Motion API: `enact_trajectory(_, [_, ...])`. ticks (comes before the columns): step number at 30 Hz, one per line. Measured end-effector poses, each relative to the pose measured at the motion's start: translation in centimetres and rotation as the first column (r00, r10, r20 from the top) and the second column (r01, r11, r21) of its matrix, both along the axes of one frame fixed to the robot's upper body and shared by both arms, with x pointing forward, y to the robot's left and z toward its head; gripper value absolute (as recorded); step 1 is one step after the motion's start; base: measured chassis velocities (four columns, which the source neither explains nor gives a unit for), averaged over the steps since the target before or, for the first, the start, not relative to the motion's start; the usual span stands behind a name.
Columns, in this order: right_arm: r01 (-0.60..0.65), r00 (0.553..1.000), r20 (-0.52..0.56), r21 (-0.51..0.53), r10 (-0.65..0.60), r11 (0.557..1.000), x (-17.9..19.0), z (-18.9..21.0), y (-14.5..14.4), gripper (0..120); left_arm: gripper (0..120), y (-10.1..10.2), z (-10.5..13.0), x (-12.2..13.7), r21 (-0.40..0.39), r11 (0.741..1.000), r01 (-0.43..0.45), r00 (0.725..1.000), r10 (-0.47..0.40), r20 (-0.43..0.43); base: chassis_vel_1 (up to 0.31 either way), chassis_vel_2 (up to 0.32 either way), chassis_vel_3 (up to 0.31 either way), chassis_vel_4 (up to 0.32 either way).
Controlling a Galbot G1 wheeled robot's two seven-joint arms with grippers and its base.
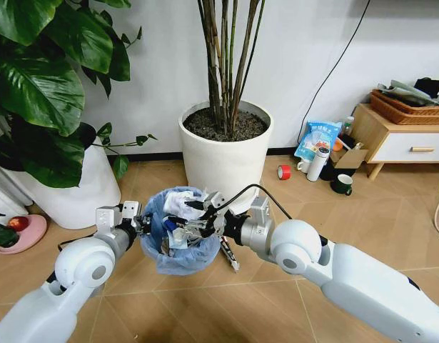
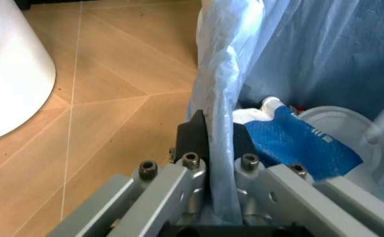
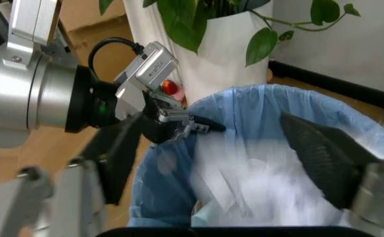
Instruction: Pick up the trash bin and place the garbage on the floor into it.
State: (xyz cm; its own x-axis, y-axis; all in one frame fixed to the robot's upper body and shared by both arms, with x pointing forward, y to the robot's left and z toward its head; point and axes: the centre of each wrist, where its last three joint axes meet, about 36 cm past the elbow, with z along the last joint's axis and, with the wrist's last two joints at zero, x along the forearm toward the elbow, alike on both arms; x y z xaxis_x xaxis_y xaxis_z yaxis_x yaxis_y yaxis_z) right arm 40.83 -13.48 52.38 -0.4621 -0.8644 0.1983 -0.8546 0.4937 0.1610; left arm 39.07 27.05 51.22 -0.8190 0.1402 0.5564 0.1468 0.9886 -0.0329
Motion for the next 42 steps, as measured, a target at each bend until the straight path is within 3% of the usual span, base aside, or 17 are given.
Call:
enact_trajectory(1, [0.0,1.0,0.0,0.0,0.0,1.0,0.0,0.0,0.0,81,0,0.0,0.0,0.0,0.0,1.0,0.0,1.0,0.0,0.0,0.0,0.0,0.0,0.0])
enact_trajectory(4, [0.002,1.0,0.005,0.005,-0.002,1.0,0.0,0.2,0.0,97,0,-0.1,-0.1,-0.1,-0.003,1.0,0.0,1.0,0.0,-0.001,0.0,0.0,0.0,0.0])
enact_trajectory(13, [0.06,0.998,0.025,0.019,-0.061,0.998,0.4,0.5,-0.6,100,0,-0.1,-0.2,-0.1,-0.008,1.0,-0.005,1.0,0.005,0.004,0.0,0.0,0.0,0.0])
enact_trajectory(21, [0.298,0.954,0.052,-0.01,-0.297,0.955,2.1,0.9,-4.4,100,0,0.3,-0.3,-0.1,-0.004,1.0,-0.03,0.999,0.03,0.012,0.0,0.0,0.0,0.0])
enact_trajectory(26, [0.441,0.898,0.046,-0.082,-0.438,0.894,3.9,-1.2,-7.4,100,0,0.8,-0.2,-0.3,0.007,0.999,-0.049,0.999,0.049,0.02,0.0,0.0,0.0,0.0])
enact_trajectory(29, [0.505,0.861,0.024,-0.145,-0.507,0.851,5.0,-3.7,-9.5,100,0,1.0,0.2,-0.6,0.014,0.998,-0.062,0.998,0.062,0.029,0.0,0.0,0.0,0.0])
enact_trajectory(34, [0.535,0.837,-0.008,-0.199,-0.547,0.821,5.4,-6.4,-10.4,100,0,1.1,0.4,-0.5,0.012,0.998,-0.059,0.998,0.059,0.034,0.0,0.0,0.0,0.0])
enact_trajectory(37, [0.467,0.847,-0.105,-0.319,-0.521,0.824,4.8,-13.0,-9.9,100,0,1.0,0.8,-0.4,0.007,0.999,-0.054,0.998,0.053,0.042,0.0,0.0,0.0,0.0])
enact_trajectory(38, [0.467,0.847,-0.105,-0.319,-0.521,0.824,4.8,-13.0,-9.9,100,0,1.0,0.8,-0.4,0.007,0.999,-0.054,0.998,0.053,0.042,0.0,0.0,0.0,0.0])
enact_trajectory(42, [0.409,0.852,-0.142,-0.42,-0.504,0.81,4.1,-19.9,-9.0,100,0,0.9,0.9,-0.3,0.001,0.999,-0.044,0.998,0.044,0.042,0.0,0.0,0.0,0.0])
